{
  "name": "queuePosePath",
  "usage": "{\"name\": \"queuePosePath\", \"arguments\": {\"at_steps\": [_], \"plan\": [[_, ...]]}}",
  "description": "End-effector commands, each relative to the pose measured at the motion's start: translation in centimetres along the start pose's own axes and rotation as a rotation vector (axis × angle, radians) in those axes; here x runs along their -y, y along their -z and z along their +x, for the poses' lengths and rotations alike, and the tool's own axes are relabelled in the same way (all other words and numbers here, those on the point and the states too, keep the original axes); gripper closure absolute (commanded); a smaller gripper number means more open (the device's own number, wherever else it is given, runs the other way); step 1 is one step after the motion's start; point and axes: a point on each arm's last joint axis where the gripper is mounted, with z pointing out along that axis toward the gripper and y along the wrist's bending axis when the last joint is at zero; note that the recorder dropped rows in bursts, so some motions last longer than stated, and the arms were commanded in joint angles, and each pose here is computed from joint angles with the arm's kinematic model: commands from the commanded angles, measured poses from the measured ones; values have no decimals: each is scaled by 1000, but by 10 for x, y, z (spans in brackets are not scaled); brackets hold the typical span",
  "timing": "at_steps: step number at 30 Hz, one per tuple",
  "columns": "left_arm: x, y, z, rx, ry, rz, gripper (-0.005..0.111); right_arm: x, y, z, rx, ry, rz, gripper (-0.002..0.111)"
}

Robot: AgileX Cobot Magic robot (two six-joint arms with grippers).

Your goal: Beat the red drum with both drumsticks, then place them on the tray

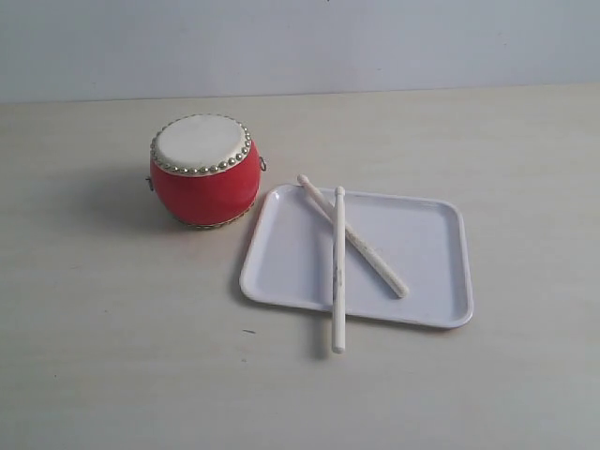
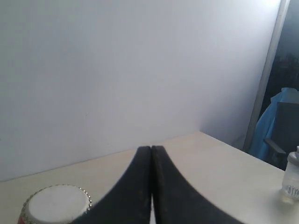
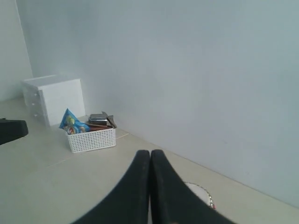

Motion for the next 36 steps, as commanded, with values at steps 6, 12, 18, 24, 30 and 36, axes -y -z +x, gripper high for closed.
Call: {"name": "queuePosePath", "arguments": {"at_steps": [6,12,18,24,30,36], "plan": [[3,35,32,39,51,96,107,-29,40,57,131,27,-162,108],[0,43,52,38,84,100,107,-34,54,98,112,60,-178,108],[-5,45,86,-13,95,92,107,-31,61,142,65,50,-148,108],[-8,45,109,-71,95,91,107,-31,68,161,85,89,-129,108],[-1,46,112,-114,107,166,107,-31,69,160,92,81,-125,108],[2,47,113,-129,107,190,107,-31,69,166,28,45,-127,108]]}}
